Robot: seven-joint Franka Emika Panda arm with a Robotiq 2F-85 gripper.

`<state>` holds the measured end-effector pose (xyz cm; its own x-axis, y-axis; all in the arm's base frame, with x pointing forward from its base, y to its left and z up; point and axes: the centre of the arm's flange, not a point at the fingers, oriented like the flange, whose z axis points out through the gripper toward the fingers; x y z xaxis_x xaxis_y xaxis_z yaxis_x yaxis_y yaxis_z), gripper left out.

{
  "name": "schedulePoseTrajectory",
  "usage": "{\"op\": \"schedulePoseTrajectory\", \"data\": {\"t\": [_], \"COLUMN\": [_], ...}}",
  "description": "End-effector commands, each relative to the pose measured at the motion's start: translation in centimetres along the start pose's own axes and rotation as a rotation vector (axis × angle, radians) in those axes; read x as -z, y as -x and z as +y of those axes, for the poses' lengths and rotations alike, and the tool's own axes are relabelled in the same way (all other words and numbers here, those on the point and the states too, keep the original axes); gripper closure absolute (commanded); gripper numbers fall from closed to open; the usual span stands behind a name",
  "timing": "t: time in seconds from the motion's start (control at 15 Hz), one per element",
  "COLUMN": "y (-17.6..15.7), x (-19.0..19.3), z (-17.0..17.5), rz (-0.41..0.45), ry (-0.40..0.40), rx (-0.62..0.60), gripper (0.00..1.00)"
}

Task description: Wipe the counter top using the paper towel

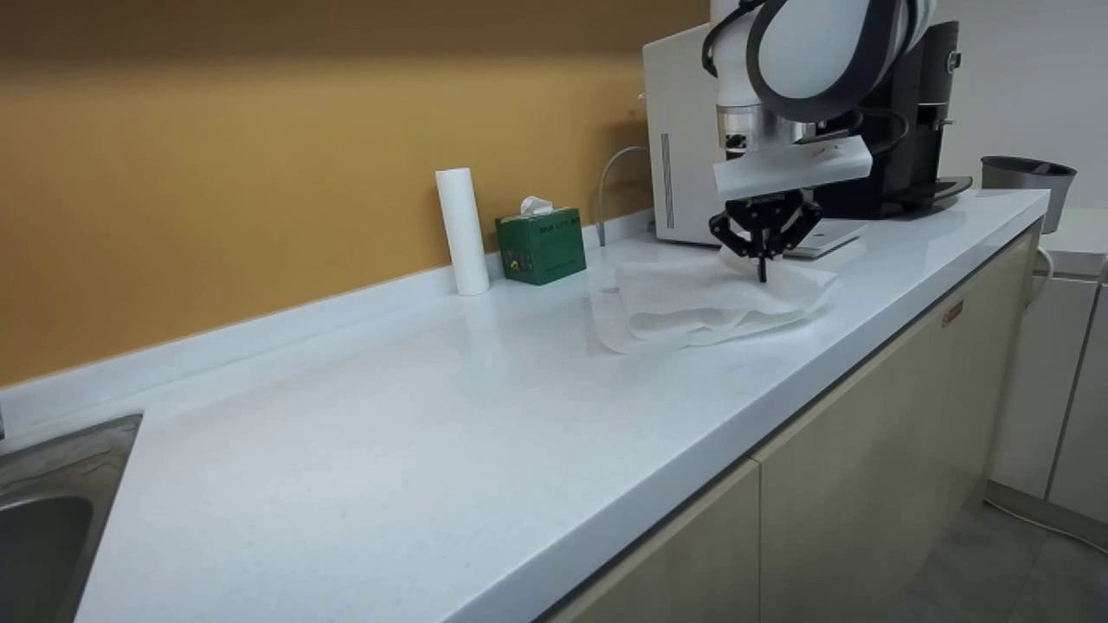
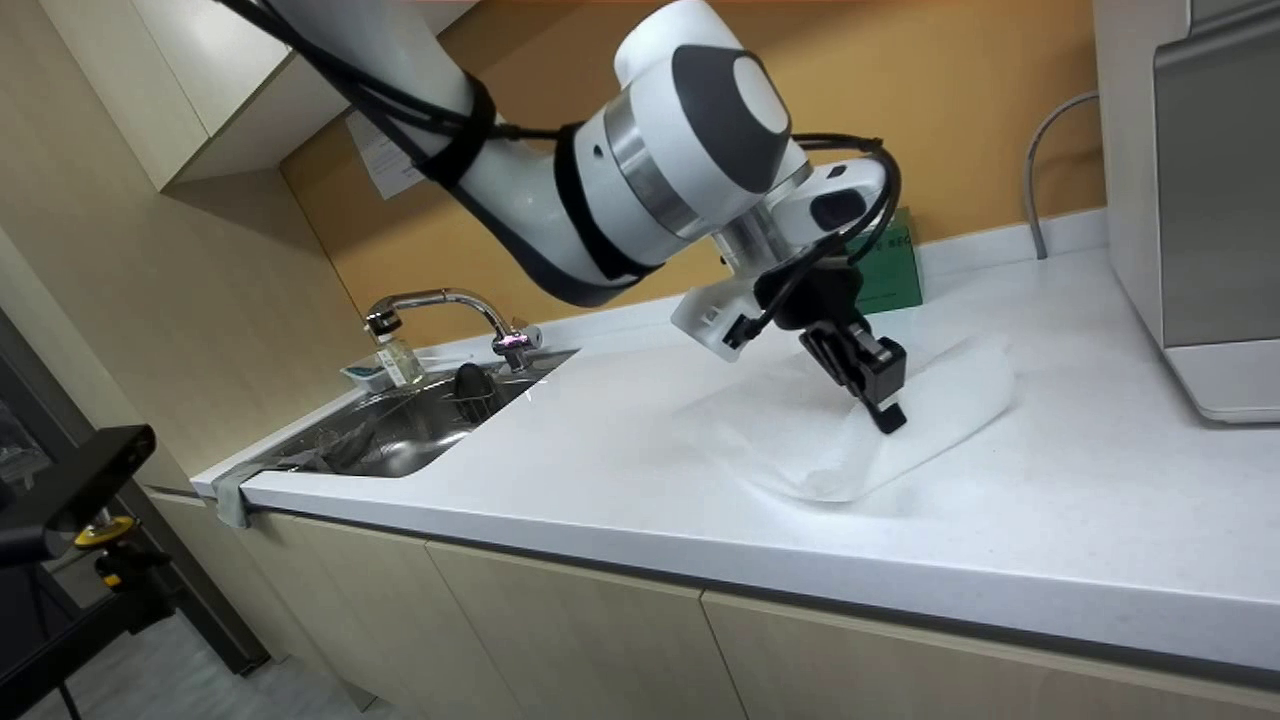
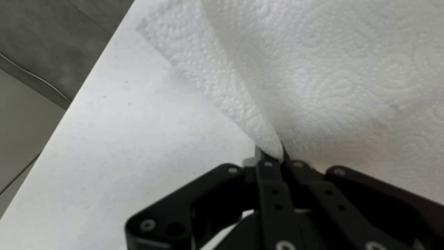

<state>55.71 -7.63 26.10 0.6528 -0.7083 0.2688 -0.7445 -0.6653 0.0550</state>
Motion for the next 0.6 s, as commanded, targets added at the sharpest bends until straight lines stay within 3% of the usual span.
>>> {"op": "schedulePoseTrajectory", "data": {"t": [0.0,0.27,0.53], "y": [-1.2,-2.1,-0.5], "x": [0.0,-1.0,-1.6], "z": [3.0,5.4,3.5], "rz": [0.039,0.042,0.007], "ry": [0.064,0.115,0.110], "rx": [-0.108,-0.165,-0.112], "gripper": [1.00,1.00,1.00]}}
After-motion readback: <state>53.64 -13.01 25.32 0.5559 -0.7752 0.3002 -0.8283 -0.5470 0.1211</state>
